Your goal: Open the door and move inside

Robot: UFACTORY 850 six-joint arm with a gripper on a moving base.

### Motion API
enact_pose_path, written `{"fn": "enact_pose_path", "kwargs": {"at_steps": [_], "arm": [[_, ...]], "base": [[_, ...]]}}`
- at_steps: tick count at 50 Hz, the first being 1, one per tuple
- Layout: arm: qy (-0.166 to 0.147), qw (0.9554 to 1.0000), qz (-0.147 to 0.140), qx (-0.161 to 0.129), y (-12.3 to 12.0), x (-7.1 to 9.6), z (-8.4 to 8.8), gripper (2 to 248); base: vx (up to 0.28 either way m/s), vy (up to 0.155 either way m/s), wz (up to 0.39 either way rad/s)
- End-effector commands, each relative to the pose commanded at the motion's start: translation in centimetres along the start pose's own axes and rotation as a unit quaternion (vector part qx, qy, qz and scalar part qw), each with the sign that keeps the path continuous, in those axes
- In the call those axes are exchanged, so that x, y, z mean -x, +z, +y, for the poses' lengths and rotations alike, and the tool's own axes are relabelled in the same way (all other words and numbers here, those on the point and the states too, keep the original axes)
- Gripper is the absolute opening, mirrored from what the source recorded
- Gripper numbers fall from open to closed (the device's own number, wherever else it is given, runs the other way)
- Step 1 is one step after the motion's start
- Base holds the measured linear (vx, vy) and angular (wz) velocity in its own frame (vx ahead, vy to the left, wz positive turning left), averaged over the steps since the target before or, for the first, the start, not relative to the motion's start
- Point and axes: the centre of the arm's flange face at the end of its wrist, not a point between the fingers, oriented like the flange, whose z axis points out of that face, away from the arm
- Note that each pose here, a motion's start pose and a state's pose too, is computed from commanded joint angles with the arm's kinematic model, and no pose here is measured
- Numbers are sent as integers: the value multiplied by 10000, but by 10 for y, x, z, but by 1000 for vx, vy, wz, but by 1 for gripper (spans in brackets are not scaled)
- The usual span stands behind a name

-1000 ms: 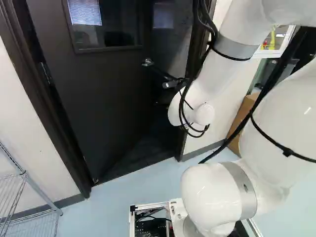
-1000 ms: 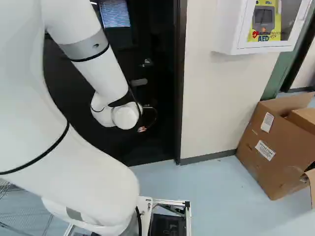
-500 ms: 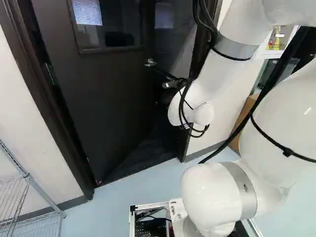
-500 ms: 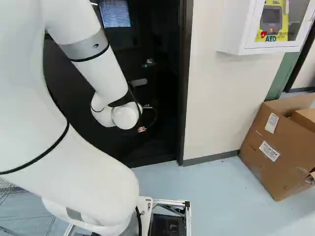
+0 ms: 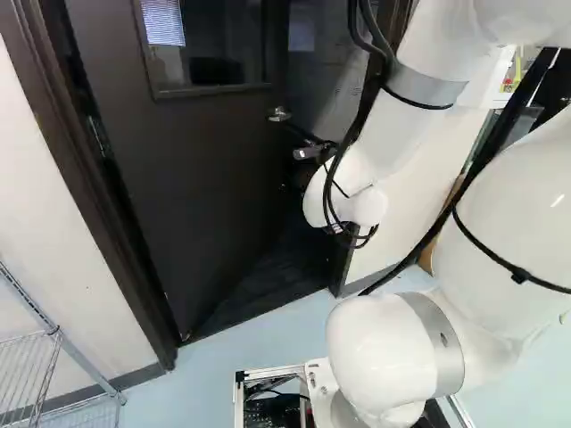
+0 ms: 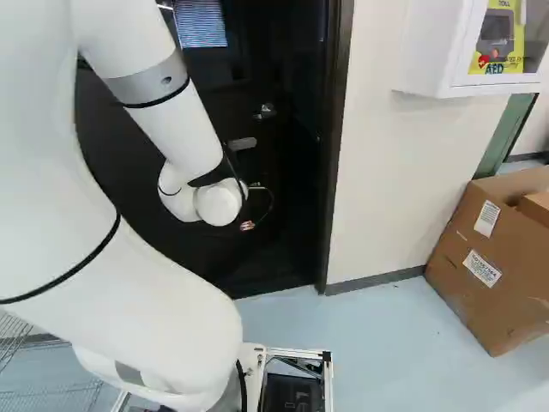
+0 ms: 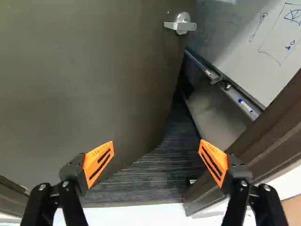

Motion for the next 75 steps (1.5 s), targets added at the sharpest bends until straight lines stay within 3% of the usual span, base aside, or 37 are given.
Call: {"fn": "enact_pose_path", "kwargs": {"at_steps": [27,75], "arm": [[0,10000,0,0,0,0,0,247],[0,10000,0,0,0,0,0,247]], "base": [[96,66,-186],[128,89,-25]]}}
